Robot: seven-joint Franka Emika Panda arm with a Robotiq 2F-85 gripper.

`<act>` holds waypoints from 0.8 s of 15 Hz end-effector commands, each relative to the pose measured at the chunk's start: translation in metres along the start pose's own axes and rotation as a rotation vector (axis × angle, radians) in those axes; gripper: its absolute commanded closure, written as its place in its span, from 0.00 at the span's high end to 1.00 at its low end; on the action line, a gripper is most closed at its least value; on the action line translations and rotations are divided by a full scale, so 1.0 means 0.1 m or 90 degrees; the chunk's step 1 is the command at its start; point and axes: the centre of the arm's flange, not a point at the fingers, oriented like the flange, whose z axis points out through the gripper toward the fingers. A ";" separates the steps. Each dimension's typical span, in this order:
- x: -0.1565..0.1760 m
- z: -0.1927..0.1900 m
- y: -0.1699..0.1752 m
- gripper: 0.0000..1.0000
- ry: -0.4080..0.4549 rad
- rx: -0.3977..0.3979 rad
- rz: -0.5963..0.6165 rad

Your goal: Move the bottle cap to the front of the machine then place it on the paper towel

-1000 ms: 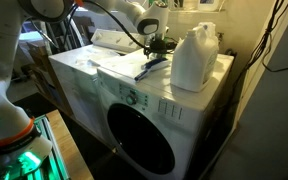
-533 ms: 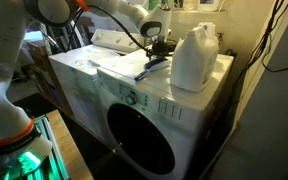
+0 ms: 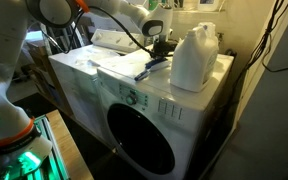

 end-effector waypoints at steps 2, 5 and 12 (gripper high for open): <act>0.09 -0.09 -0.09 0.17 -0.055 -0.026 0.087; 0.23 -0.26 -0.36 0.17 -0.057 -0.037 0.134; 0.20 -0.82 -1.13 0.18 -0.118 -0.093 0.212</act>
